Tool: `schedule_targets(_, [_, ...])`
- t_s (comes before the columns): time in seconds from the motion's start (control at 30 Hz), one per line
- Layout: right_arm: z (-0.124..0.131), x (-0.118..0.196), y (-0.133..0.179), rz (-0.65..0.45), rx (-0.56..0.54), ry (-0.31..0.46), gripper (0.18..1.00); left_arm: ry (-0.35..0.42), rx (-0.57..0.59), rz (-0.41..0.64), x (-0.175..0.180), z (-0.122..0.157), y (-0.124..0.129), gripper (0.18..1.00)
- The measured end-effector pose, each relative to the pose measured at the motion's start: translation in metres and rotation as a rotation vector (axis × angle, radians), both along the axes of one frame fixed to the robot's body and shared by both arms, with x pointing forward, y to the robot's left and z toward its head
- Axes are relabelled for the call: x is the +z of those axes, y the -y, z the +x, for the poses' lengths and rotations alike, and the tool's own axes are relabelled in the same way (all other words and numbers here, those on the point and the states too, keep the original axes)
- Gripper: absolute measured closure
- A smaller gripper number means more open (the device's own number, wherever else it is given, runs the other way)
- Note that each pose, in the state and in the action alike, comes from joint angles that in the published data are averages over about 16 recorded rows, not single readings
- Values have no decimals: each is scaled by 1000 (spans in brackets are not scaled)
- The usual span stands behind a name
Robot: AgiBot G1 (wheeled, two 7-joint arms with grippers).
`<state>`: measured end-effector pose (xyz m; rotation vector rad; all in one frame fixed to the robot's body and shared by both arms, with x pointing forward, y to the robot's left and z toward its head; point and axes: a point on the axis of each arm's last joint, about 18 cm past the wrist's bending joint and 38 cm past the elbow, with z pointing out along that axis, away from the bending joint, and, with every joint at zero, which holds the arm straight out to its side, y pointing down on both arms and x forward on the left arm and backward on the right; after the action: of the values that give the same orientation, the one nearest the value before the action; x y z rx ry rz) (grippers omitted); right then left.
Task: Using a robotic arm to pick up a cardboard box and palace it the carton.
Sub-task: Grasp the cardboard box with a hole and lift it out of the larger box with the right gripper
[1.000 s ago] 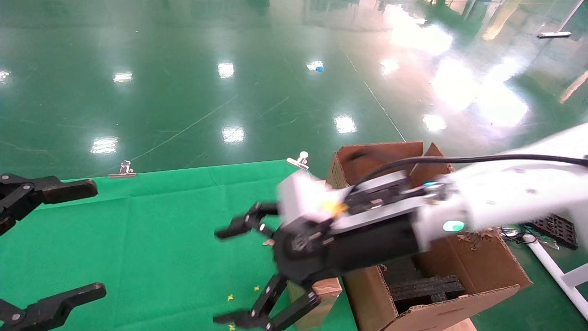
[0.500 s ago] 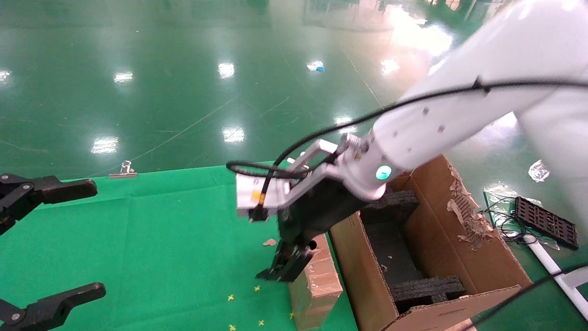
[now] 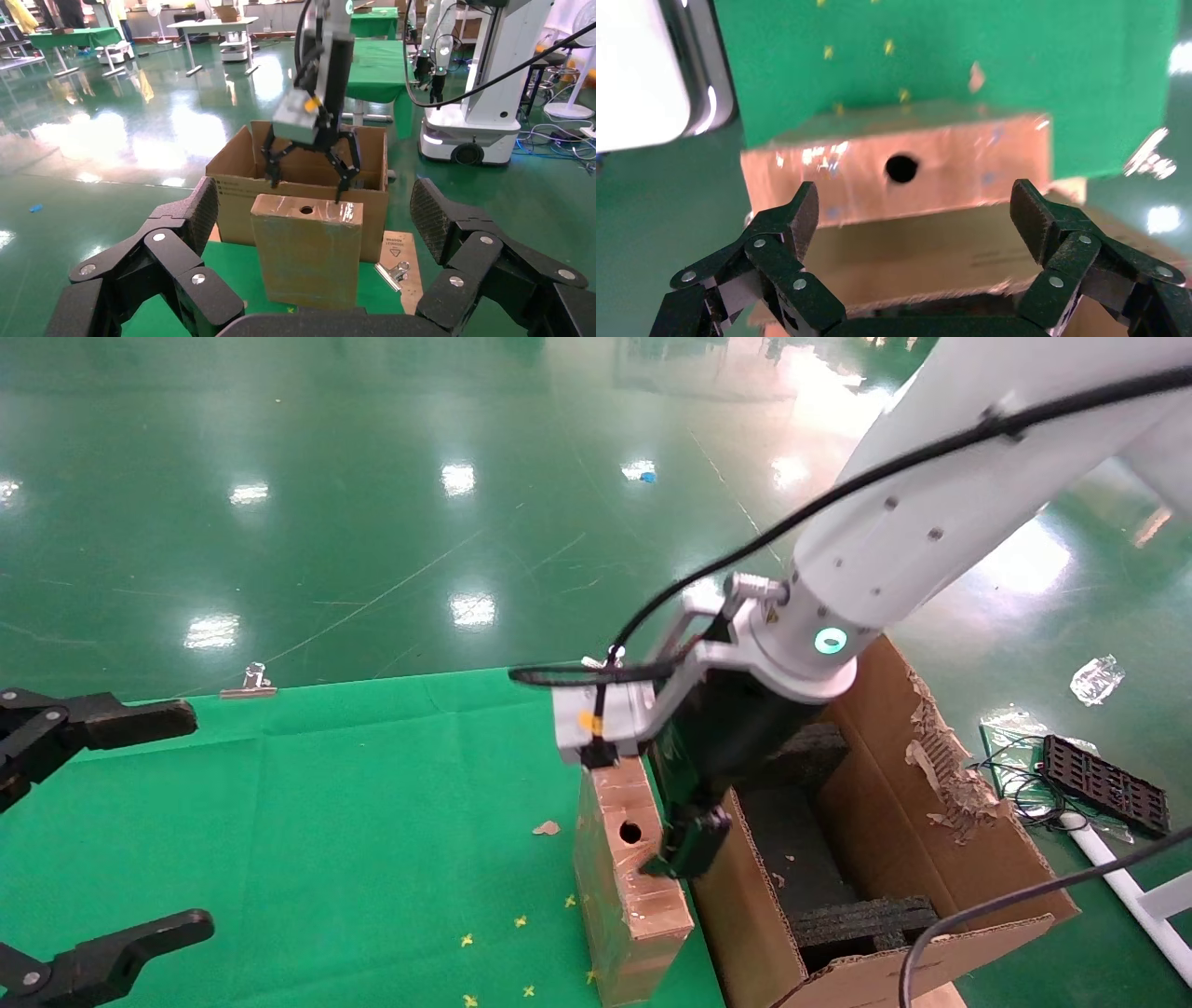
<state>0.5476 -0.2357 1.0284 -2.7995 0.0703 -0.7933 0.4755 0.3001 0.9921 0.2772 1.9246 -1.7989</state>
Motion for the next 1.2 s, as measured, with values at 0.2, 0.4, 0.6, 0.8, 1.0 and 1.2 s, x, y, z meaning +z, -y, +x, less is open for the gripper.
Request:
schedule_targets(0.2, [2, -5, 2, -11, -56, -20, 178, 0, 0, 0, 0, 0, 0, 184])
schedule_targets(0.4, [1, 0, 7, 88, -188, -58, 178, 0, 0, 0, 0, 0, 0, 184])
schedule_targets(0.6, [4, 7, 16, 267, -425, -159, 178, 0, 0, 0, 0, 0, 0, 184])
schedule_targets(0.8, [15, 3, 22, 403, -659, -287, 178, 0, 0, 0, 0, 0, 0, 184])
schedule_targets(1.0, [30, -9, 21, 448, -792, -366, 178, 0, 0, 0, 0, 0, 0, 184])
schedule_targets(1.2, [40, -22, 15, 428, -841, -391, 179, 0, 0, 0, 0, 0, 0, 184])
